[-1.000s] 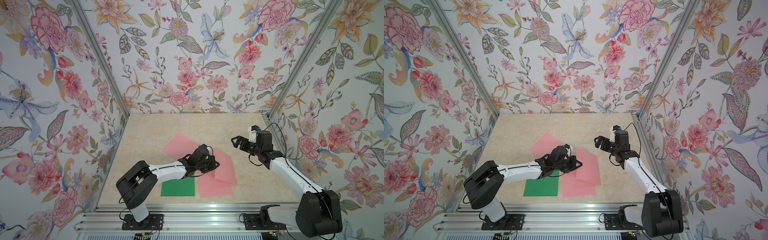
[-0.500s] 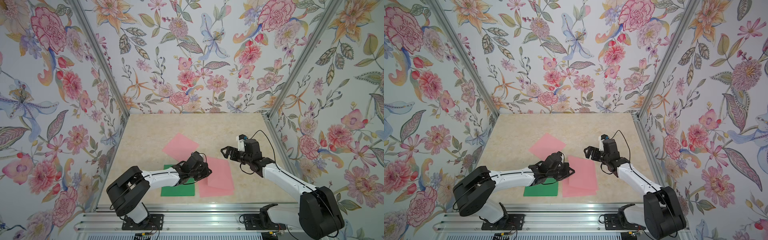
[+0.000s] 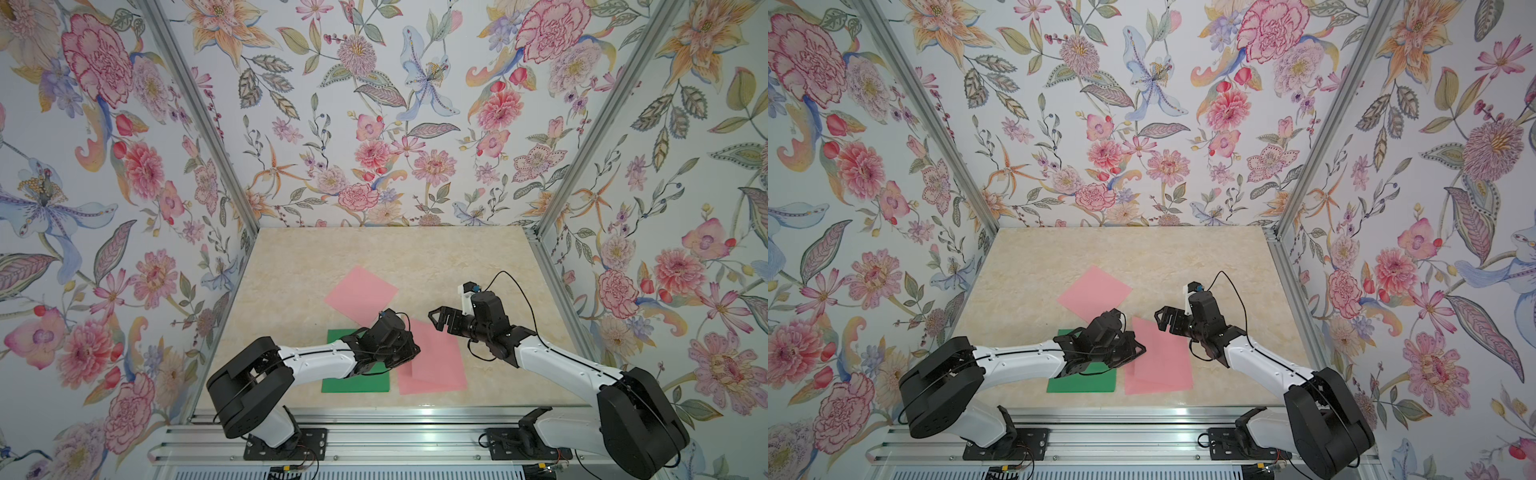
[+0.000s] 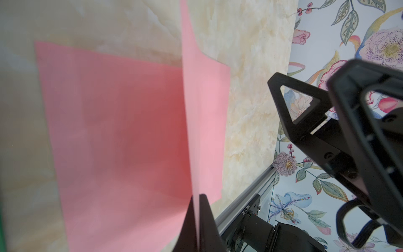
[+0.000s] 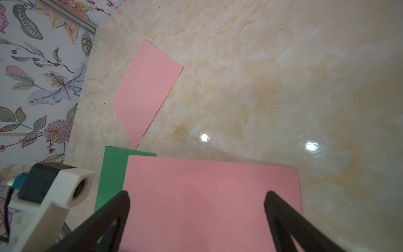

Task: Sort the scattered colored papers by color
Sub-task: Place the colored paper.

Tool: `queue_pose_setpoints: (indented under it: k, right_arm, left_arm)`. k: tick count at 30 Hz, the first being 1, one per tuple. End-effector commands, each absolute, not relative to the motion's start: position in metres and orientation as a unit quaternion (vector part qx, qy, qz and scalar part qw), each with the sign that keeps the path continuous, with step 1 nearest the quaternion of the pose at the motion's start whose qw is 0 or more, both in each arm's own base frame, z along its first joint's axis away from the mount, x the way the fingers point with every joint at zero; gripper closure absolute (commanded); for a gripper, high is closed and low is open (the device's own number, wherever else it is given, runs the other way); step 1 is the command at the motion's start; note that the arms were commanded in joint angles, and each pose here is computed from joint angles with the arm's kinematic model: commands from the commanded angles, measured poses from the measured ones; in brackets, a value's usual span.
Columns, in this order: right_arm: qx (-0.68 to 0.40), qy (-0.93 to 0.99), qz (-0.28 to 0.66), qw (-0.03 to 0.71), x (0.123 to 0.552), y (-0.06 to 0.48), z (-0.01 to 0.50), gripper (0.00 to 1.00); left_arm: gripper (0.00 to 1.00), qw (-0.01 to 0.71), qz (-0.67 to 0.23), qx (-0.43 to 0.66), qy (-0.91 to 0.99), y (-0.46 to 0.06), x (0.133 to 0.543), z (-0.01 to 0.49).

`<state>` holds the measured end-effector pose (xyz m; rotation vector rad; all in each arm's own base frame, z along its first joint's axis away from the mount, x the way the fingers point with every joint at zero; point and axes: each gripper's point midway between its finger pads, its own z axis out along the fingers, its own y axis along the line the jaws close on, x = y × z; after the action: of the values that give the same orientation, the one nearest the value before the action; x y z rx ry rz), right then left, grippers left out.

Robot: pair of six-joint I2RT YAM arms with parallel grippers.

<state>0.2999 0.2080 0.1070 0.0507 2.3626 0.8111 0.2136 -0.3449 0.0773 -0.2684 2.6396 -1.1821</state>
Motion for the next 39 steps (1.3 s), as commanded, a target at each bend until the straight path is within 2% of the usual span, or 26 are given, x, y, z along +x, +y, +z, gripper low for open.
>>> queue_pose_setpoints:
  k: [1, 17, 39]
  right_arm:
    - [0.033, 0.901, 0.299, 0.312, 0.298, 0.206, 0.092, 0.00]
    - [0.022, 0.905, 0.302, 0.297, 0.296, 0.222, 0.080, 0.00]
    - [0.015, 0.925, 0.275, 0.262, 0.279, 0.216, 0.052, 0.00]
  left_arm:
    - [1.00, 0.119, -0.393, -0.096, 0.907, -0.337, 0.205, 0.075]
    - [1.00, 0.105, -0.385, -0.079, 0.914, -0.345, 0.205, 0.067]
    - [1.00, 0.099, -0.378, -0.072, 0.918, -0.346, 0.203, 0.063]
